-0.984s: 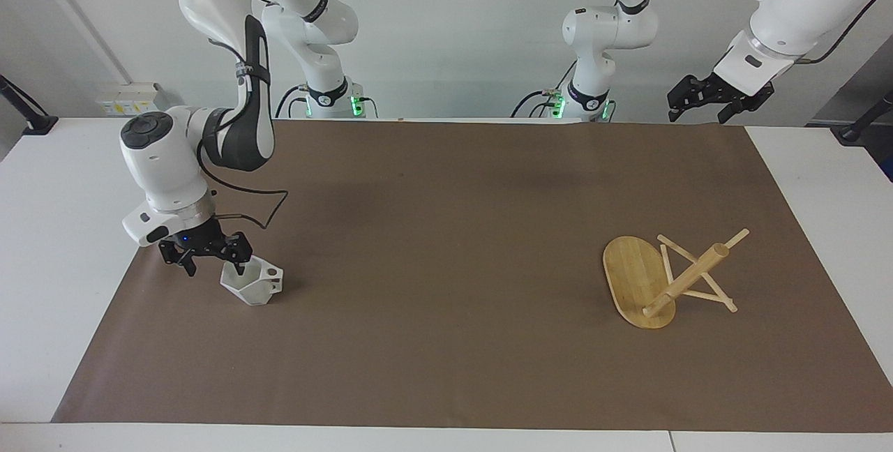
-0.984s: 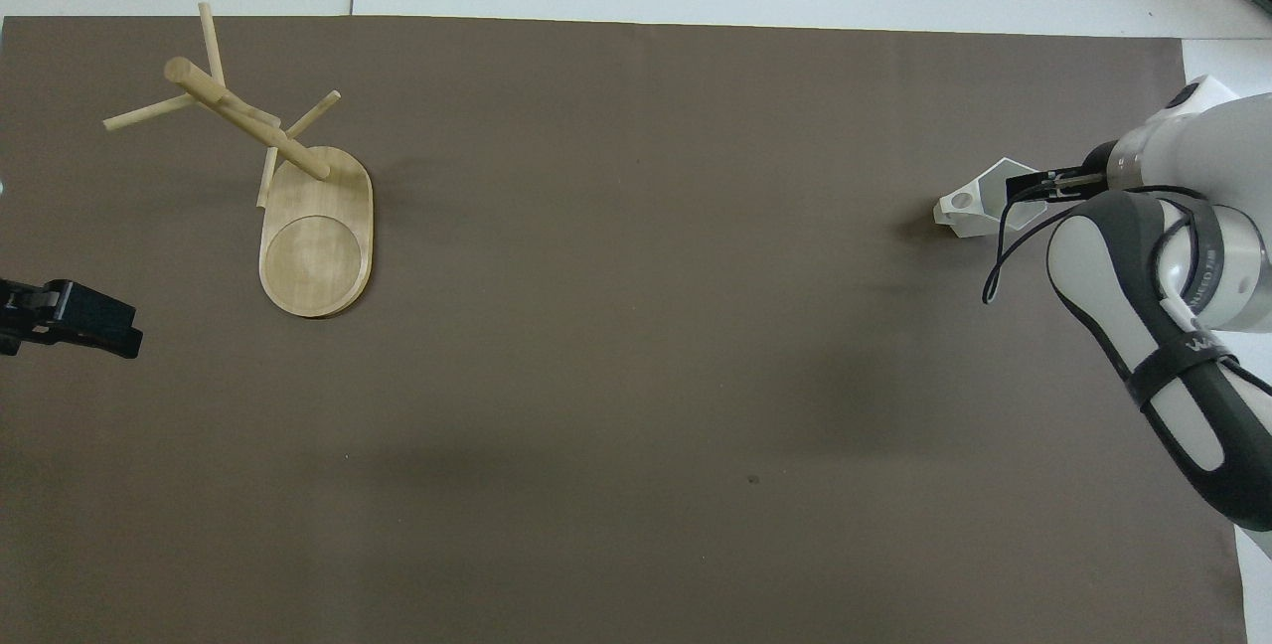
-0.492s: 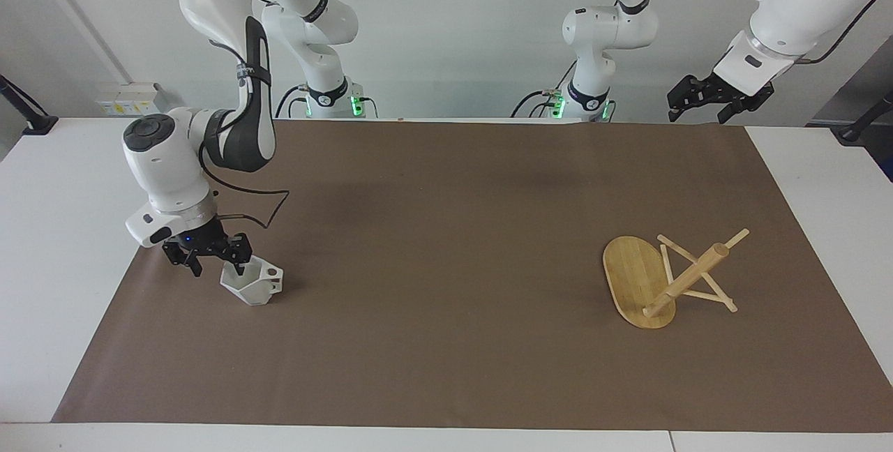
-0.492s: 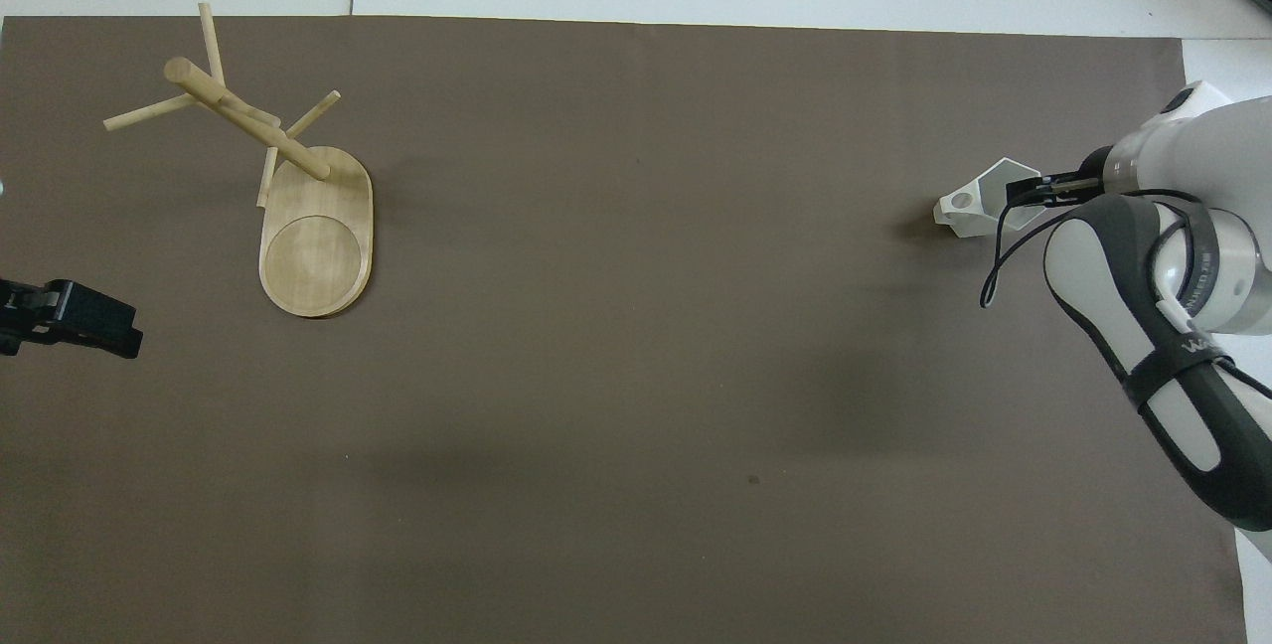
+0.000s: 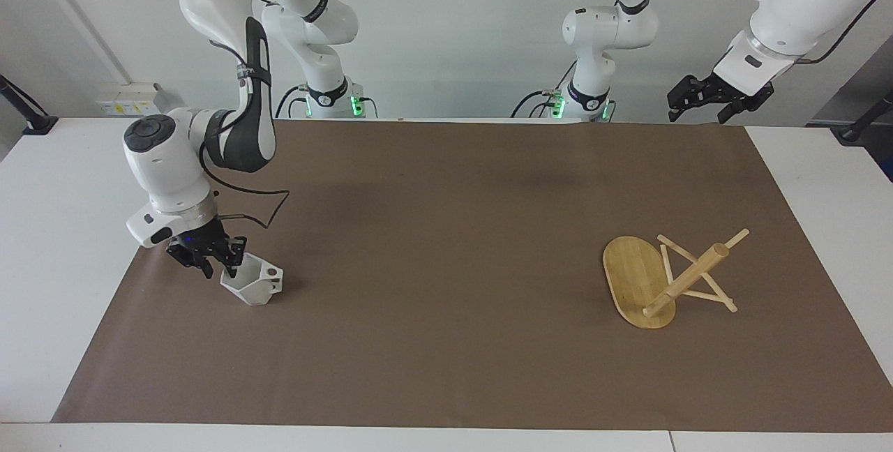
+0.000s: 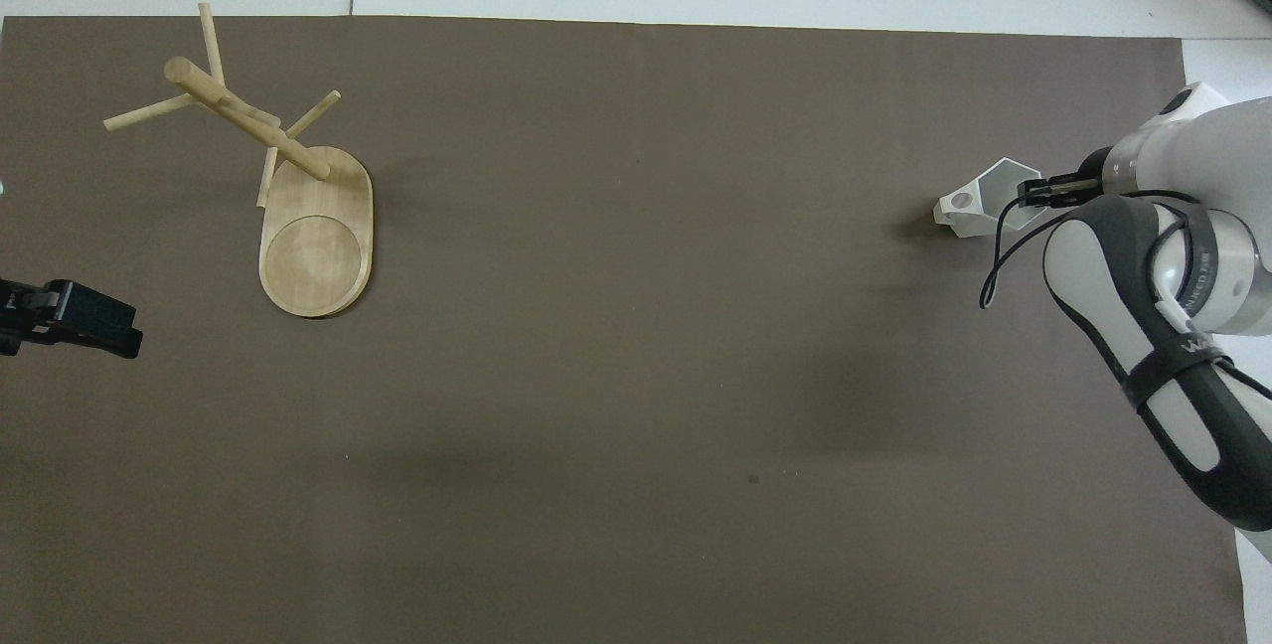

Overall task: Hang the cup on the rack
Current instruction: 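Close the right gripper on the white cup's rim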

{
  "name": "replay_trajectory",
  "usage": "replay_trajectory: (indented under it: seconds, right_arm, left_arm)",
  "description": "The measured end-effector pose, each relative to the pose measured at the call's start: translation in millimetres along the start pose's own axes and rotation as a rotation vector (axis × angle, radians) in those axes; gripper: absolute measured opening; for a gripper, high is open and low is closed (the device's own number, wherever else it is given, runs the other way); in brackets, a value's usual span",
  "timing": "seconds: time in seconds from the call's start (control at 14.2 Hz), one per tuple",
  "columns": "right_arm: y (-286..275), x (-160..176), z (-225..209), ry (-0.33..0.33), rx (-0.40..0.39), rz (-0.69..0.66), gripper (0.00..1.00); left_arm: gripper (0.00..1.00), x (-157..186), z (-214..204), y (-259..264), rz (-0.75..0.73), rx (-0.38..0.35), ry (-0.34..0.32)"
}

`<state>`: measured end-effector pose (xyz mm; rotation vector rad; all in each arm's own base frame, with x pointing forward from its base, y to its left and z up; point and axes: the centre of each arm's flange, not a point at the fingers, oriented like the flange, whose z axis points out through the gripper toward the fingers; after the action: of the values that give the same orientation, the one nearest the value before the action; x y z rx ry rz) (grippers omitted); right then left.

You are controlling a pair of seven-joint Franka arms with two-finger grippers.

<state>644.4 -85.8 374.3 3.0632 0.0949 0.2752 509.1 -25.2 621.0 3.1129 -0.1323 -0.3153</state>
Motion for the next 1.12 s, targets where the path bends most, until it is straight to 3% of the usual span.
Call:
replay_trajectory:
  seconds: [0.07, 0.21, 1.12]
  right_arm:
    - [0.0, 0.0, 0.0, 0.000, 0.000, 0.000, 0.39]
    - [0.0, 0.0, 0.0, 0.000, 0.000, 0.000, 0.30]
    - [-3.1, 0.7, -0.3, 0.001, 0.002, -0.005, 0.07]
  left_arm:
    - [1.00, 0.0, 0.0, 0.0, 0.000, 0.000, 0.000]
    - [1.00, 0.0, 0.0, 0.0, 0.000, 0.000, 0.000]
    - [1.00, 0.0, 0.1, 0.0, 0.000, 0.000, 0.000]
